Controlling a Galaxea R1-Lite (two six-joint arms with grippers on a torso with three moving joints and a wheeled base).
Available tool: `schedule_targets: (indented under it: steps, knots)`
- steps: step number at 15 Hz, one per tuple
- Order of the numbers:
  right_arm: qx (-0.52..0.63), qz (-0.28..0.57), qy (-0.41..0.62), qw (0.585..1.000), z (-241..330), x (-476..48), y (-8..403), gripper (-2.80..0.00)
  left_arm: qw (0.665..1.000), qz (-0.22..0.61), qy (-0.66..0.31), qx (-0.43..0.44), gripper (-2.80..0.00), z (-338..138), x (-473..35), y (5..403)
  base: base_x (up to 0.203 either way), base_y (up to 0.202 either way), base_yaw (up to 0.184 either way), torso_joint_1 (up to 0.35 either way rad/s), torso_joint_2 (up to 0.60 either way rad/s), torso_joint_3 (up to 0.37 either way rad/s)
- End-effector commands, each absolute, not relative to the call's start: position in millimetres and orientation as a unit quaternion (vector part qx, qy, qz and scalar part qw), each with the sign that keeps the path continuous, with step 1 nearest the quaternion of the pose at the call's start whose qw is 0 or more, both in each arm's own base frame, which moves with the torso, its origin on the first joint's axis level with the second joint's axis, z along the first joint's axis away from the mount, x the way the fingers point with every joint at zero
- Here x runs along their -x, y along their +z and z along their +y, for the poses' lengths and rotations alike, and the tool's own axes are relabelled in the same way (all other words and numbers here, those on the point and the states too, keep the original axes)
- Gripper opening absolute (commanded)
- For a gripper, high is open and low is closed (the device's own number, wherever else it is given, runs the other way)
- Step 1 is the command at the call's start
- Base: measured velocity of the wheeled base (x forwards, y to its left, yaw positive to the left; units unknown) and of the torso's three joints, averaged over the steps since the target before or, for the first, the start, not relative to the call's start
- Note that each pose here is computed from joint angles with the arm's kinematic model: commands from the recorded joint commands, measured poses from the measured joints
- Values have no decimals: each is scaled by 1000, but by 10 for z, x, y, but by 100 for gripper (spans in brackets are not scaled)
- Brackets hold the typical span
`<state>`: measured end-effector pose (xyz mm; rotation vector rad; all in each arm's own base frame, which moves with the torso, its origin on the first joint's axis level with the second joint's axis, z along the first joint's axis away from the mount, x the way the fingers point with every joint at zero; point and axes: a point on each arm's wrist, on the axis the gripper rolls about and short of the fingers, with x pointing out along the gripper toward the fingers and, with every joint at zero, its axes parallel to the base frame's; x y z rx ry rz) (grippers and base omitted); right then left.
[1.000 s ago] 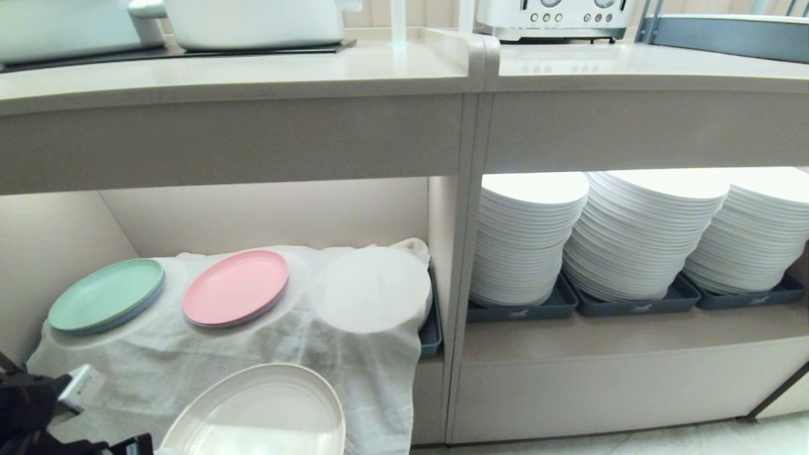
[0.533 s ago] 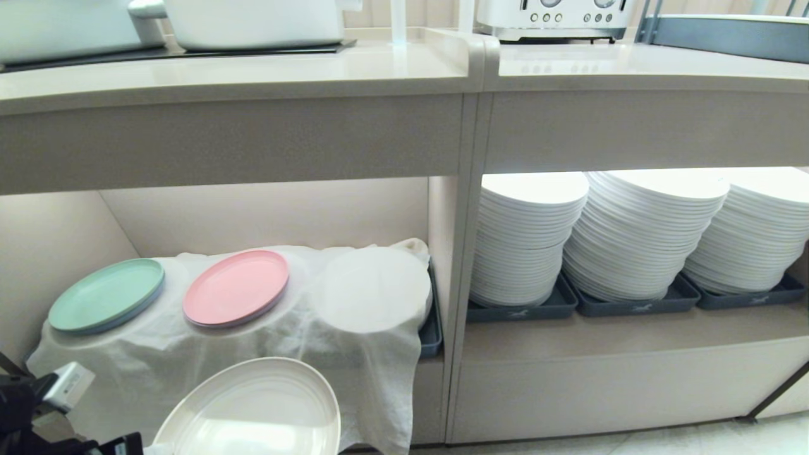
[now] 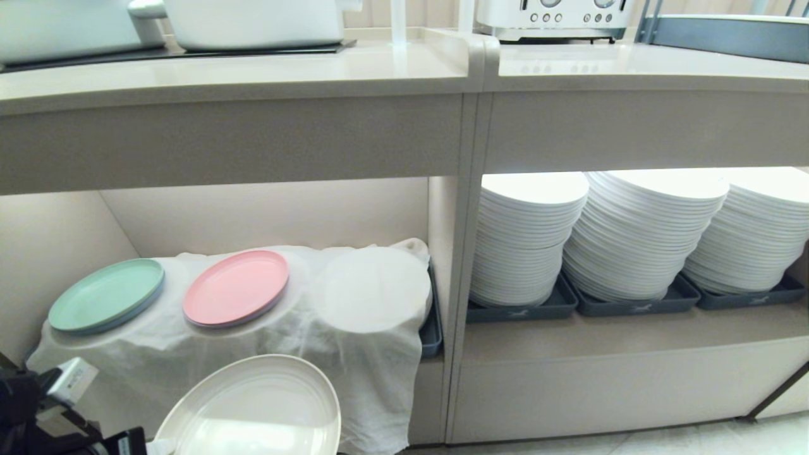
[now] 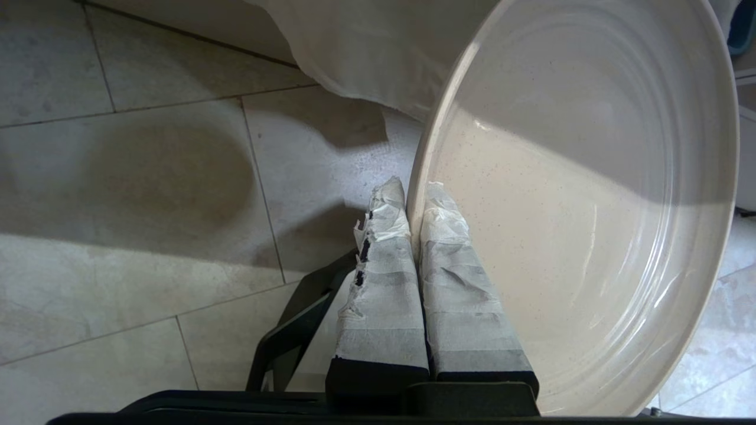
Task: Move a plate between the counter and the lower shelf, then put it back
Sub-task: Put the plate
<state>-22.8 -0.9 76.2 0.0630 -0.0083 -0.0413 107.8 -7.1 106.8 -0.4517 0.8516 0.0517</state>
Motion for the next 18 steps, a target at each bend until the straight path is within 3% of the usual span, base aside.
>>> schedule_targets:
  steps: [1,18]
  knots:
    - [-32,-4,-21,999,-9,228,763,-280,884,413,26,218,-280,-72,-1085,1057,0,0,0,0,0,0]
    - [-32,-4,-21,999,-9,228,763,-280,883,416,27,217,-280,-73,-1055,1035,0,0,0,0,0,0]
